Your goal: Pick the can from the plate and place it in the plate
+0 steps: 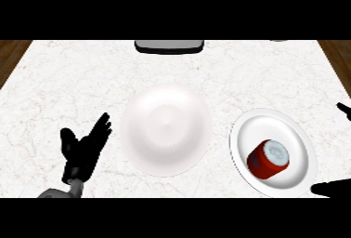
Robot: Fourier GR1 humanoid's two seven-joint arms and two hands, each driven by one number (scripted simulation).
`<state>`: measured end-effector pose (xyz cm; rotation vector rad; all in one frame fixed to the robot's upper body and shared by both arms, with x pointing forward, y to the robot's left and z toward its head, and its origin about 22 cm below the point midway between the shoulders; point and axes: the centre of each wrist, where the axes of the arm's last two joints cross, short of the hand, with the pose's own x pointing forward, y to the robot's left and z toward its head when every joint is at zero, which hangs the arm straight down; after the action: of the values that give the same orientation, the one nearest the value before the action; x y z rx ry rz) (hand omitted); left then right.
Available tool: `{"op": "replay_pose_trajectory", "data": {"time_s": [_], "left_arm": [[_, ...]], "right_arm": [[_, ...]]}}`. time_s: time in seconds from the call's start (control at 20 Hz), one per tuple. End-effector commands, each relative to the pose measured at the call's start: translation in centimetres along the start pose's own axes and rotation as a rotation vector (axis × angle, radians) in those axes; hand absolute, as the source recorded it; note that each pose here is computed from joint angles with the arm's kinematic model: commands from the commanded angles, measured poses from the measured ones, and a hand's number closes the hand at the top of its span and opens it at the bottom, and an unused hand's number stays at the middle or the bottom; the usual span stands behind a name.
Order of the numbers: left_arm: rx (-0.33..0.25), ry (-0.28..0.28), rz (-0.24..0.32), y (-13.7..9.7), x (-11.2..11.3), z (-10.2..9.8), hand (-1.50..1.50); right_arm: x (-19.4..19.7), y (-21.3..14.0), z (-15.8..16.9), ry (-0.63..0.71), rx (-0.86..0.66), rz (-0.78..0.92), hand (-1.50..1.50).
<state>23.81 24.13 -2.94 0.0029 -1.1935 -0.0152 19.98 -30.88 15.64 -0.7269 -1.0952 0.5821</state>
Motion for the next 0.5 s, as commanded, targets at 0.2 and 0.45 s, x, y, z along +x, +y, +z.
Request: {"op": "replay_pose_trajectory", "data": {"time_s": [0.2, 0.45], "left_arm": [[-0.007, 0.03, -0.007, -0.3, -0.8, 0.6, 0.0], [0.004, 0.011, 0.008, -1.4, -2.9, 0.0, 0.0]], "right_arm": [[3.3, 4.8, -0.7, 0.089, 0.042, 0.094, -1.5], [3.7, 7.4, 0.1, 0.102, 0.146, 0.049, -1.5]]}}
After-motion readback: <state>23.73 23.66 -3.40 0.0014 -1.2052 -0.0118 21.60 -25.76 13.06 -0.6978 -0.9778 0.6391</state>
